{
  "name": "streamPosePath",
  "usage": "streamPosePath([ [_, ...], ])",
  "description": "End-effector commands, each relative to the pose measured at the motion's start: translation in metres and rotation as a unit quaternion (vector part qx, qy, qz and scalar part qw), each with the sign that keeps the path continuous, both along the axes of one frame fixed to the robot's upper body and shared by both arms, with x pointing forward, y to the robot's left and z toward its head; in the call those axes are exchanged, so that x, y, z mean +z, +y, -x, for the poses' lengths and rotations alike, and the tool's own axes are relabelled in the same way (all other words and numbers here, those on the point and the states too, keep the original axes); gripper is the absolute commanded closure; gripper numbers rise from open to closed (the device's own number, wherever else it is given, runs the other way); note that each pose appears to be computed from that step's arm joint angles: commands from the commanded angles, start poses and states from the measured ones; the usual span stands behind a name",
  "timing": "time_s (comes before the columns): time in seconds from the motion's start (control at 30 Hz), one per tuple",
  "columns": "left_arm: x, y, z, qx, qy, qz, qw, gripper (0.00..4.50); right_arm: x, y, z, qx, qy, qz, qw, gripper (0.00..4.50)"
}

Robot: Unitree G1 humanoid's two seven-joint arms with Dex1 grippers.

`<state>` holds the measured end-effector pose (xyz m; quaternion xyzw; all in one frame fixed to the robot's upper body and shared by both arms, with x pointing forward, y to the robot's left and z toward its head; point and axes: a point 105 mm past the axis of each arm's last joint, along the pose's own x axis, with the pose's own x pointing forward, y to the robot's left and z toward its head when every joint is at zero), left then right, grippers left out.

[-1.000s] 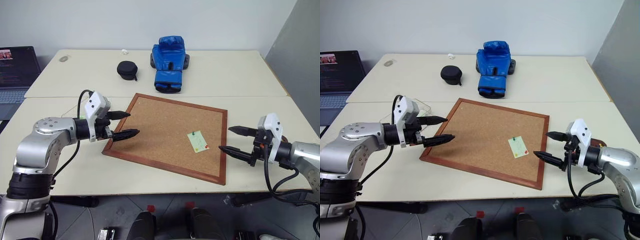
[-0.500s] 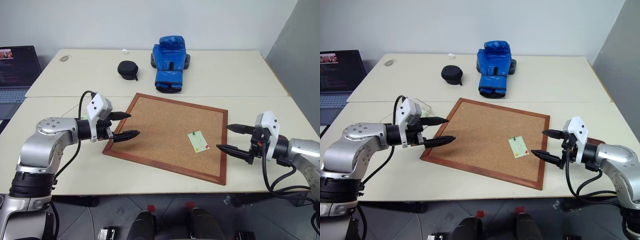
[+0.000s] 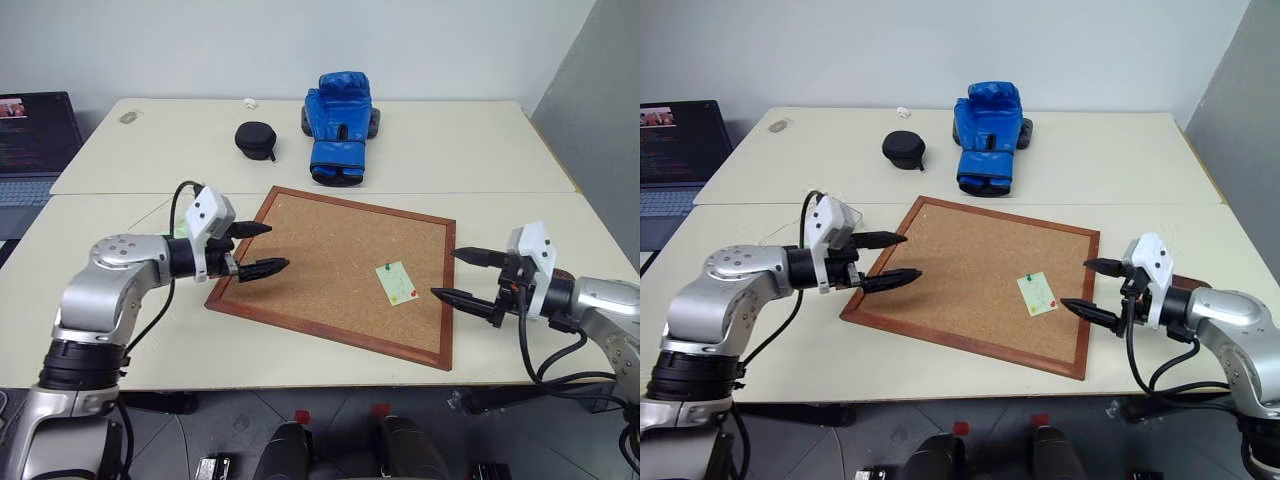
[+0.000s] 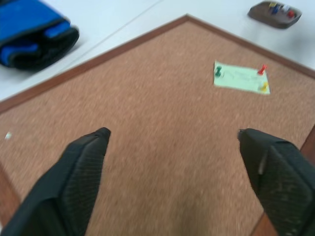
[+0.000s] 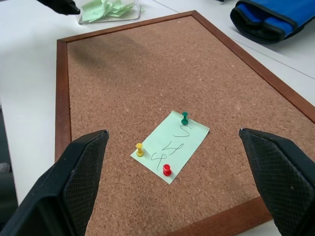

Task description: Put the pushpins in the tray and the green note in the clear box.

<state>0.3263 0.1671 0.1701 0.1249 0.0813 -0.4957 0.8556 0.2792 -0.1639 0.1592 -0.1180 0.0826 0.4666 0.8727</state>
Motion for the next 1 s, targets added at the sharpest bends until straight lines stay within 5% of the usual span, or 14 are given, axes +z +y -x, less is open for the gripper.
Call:
streamPosePath([
  [0.03,0.001,-0.012,-0.003,-0.022,-0.025,0.0,0.999,1.04,0.007,0.008,-0.007,0.005,-0.03,-0.005,1.0,0.0],
  [0.57,-0.045,-0.053,-0.021,-0.035,-0.03,-0.012,0.999,4.35,-0.017,0.043,-0.046,-0.062,-0.065,0.004,0.996,0.0],
  [1.0,-0.087,-0.06,-0.019,-0.039,0.023,-0.062,0.997,4.44,-0.029,0.064,-0.057,-0.05,-0.042,-0.003,0.998,0.0],
])
